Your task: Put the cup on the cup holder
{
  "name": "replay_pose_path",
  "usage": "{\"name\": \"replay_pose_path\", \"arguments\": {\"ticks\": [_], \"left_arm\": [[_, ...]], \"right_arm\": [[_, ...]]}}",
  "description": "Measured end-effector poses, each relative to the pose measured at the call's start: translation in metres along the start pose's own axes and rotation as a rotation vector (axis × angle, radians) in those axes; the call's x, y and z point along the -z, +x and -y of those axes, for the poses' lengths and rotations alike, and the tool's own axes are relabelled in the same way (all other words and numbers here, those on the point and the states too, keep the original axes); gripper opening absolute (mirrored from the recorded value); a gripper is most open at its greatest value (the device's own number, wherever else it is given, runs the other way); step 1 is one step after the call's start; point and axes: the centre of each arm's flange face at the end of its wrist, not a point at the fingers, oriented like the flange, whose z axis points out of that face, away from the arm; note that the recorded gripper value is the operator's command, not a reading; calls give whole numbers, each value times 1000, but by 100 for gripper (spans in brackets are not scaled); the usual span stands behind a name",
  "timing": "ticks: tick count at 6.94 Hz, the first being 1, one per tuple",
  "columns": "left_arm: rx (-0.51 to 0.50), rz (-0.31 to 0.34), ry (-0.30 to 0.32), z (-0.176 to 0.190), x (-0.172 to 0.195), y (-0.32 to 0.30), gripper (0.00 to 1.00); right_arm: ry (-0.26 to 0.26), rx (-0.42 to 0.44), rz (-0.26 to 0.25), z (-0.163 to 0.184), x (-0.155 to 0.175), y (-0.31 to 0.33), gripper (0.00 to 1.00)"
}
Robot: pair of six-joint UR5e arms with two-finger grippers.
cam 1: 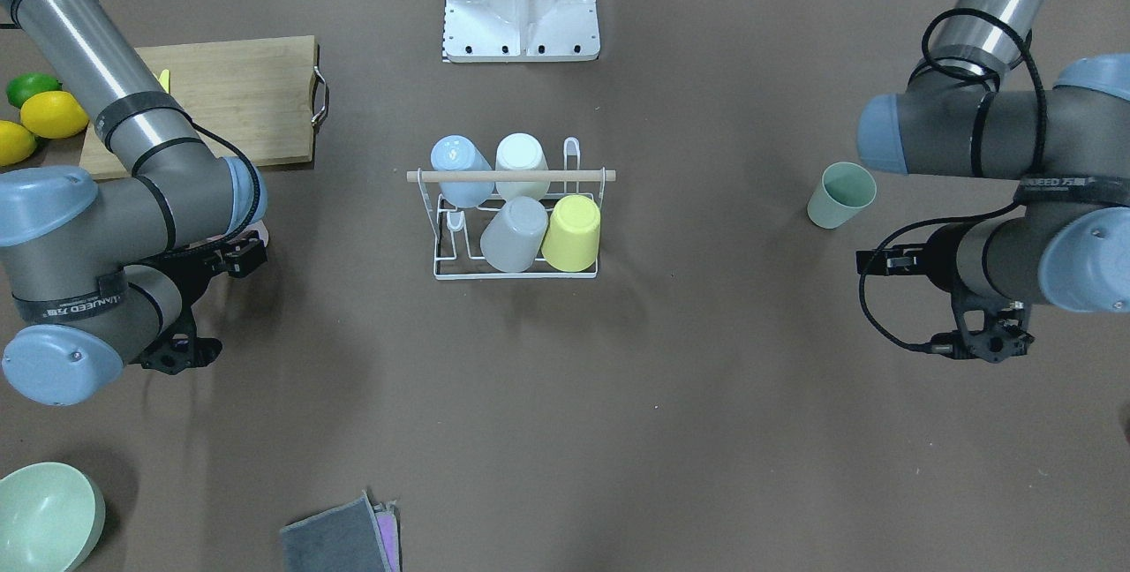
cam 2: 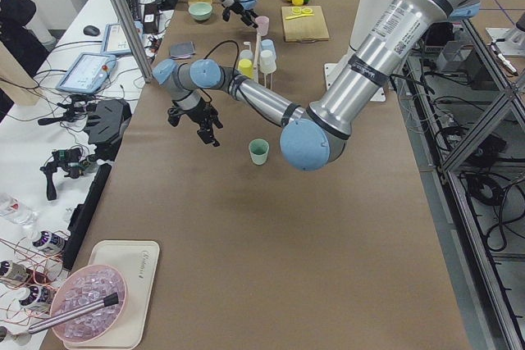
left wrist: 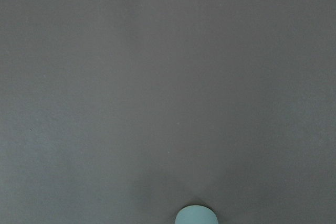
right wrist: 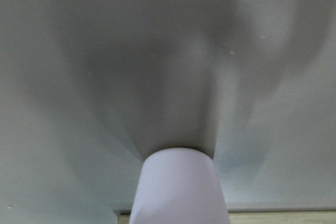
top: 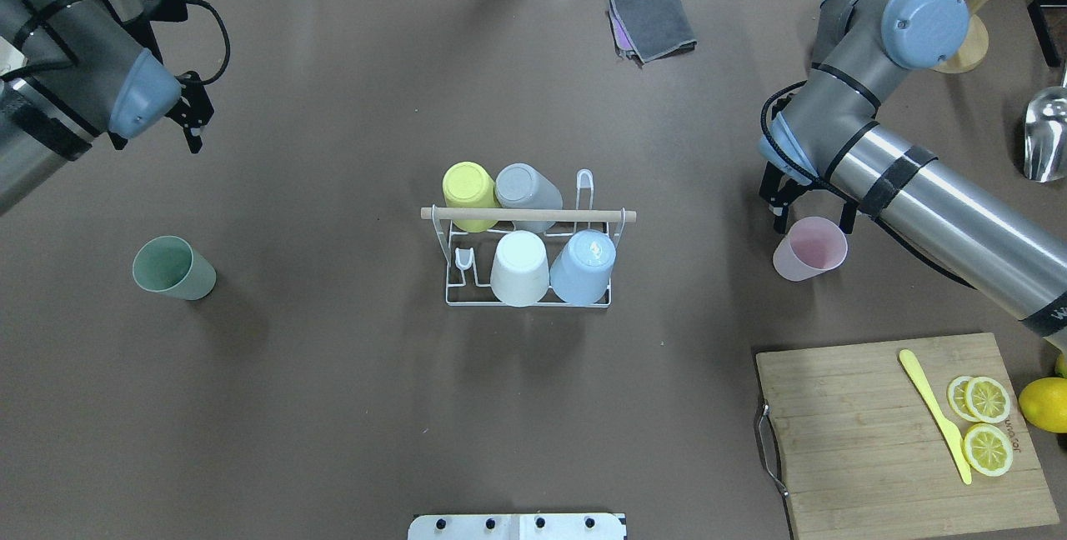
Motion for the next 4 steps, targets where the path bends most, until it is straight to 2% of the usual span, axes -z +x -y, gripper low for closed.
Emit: {"name": "replay_pose_path", "arguments": {"ticks": [4], "left_arm": [[-67, 35, -88, -10, -59, 18, 98]], "right_arm": [[-29, 9, -8, 5, -19, -2, 96]]}}
